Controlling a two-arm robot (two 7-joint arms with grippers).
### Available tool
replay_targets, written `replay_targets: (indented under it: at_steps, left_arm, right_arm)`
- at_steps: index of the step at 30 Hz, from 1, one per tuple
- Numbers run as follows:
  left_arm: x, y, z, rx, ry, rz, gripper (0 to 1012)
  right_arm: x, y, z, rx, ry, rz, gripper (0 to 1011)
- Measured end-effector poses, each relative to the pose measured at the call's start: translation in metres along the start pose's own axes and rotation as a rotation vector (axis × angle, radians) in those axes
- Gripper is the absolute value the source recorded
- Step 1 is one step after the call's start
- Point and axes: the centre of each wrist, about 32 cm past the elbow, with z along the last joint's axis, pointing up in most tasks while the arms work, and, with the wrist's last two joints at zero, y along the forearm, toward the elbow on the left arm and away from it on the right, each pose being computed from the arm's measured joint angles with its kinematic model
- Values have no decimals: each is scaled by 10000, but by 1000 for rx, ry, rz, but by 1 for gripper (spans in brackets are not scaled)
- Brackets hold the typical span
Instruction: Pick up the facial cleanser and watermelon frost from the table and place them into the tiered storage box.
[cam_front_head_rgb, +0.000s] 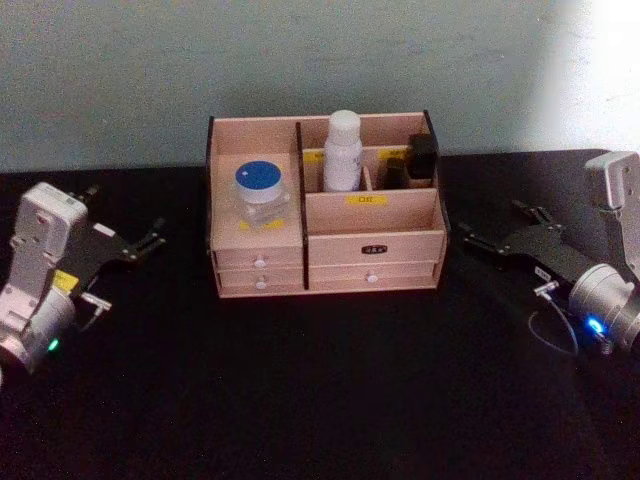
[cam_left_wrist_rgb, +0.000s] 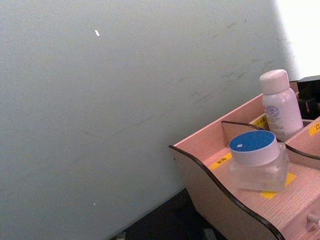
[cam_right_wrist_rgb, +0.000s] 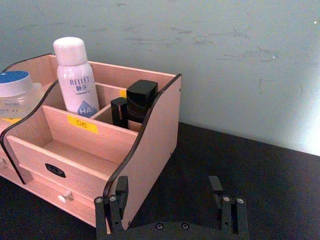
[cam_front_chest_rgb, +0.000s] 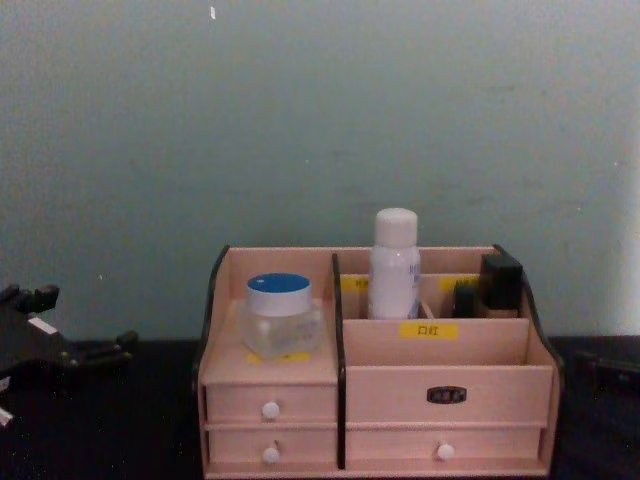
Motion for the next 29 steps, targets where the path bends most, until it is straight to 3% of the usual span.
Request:
replay_targets:
  at_steps: [29]
  left_arm:
    - [0,0,0,0,0,0,1001]
  right_arm:
    - [0,0,0,0,0,0,1002]
